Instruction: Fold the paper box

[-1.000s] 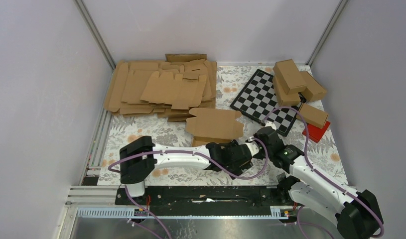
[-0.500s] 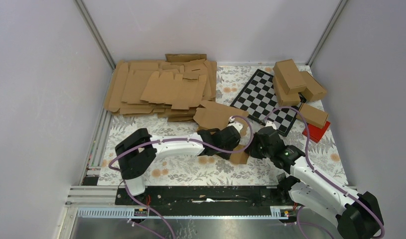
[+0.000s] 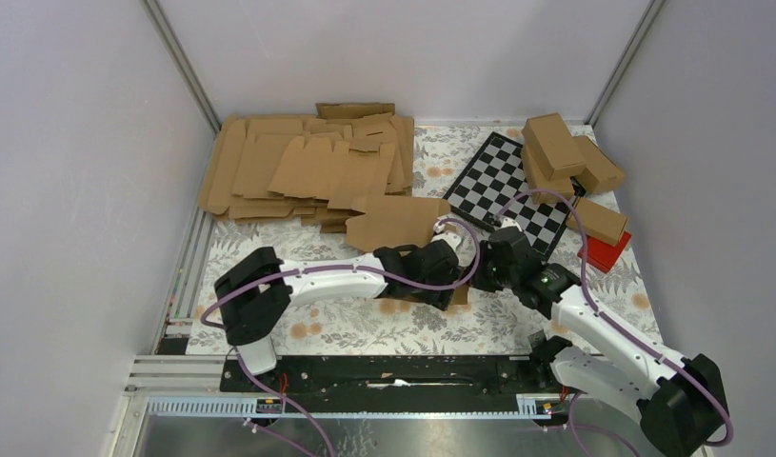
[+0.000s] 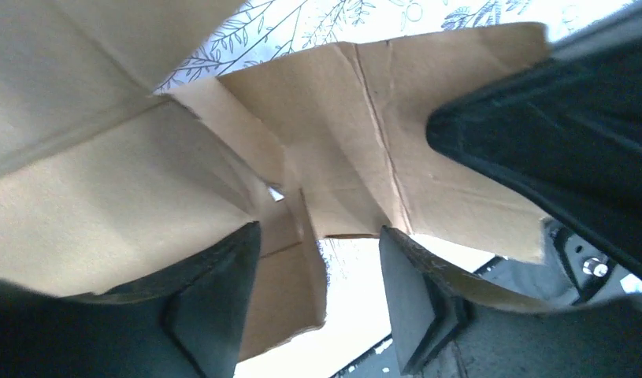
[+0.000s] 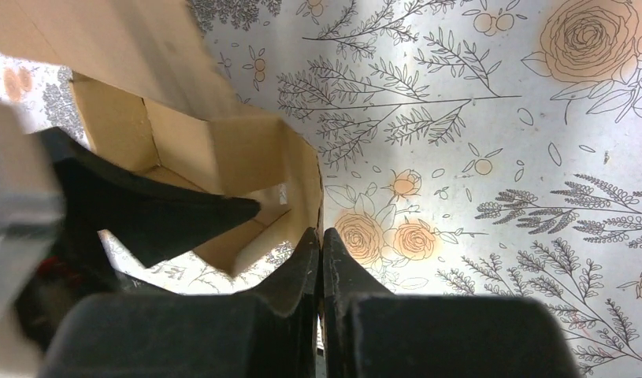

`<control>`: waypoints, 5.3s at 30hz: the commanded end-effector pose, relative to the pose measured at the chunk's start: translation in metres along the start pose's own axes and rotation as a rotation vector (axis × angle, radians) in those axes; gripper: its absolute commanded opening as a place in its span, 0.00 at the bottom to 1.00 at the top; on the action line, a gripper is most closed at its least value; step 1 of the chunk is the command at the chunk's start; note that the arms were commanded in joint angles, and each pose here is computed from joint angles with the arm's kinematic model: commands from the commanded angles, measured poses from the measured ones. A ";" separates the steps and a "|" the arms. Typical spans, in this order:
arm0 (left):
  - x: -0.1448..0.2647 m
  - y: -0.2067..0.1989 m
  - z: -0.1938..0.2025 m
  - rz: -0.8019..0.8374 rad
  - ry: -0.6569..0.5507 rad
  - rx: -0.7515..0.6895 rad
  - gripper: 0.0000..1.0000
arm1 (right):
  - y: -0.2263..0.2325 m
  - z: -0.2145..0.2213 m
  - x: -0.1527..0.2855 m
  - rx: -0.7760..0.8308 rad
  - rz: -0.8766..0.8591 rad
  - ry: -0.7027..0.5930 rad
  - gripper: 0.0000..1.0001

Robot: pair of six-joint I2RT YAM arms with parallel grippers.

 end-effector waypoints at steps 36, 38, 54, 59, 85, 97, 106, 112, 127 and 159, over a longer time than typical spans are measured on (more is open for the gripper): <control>0.055 0.153 0.015 -0.121 -0.104 0.417 0.17 | 0.034 -0.026 -0.015 0.118 -0.071 0.123 0.03; 0.056 0.150 0.015 -0.112 -0.111 0.414 0.11 | 0.038 -0.028 -0.021 0.114 -0.087 0.144 0.03; 0.061 0.144 0.014 -0.113 -0.116 0.402 0.10 | 0.049 -0.021 -0.048 0.095 -0.223 0.278 0.62; 0.062 0.144 0.014 -0.117 -0.123 0.410 0.11 | 0.045 -0.016 -0.044 0.088 -0.244 0.260 0.70; 0.063 0.144 0.016 -0.137 -0.124 0.422 0.11 | 0.011 -0.012 -0.001 0.194 -0.022 0.092 0.60; 0.065 0.145 0.017 -0.146 -0.121 0.418 0.11 | -0.024 0.004 0.010 0.039 0.136 -0.084 0.76; 0.065 0.143 0.022 -0.117 -0.116 0.430 0.00 | -0.022 0.028 -0.005 -0.266 -0.261 -0.211 0.76; 0.066 0.142 0.024 -0.096 -0.118 0.441 0.00 | -0.019 0.032 0.007 -0.367 -0.578 -0.379 0.74; 0.073 0.141 0.017 -0.093 -0.141 0.446 0.00 | -0.011 0.011 0.023 -0.200 -0.370 -0.367 1.00; 0.074 0.181 0.015 -0.163 -0.216 0.572 0.00 | 0.005 -0.018 -0.017 -0.250 -0.603 -0.098 0.98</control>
Point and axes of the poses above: each gripper's point midway between its finger pads, its own x axis back along the fingers, its own y axis along the line the jaws close on, z = x × y, the point moved 10 cm from there along x, back along the fingers
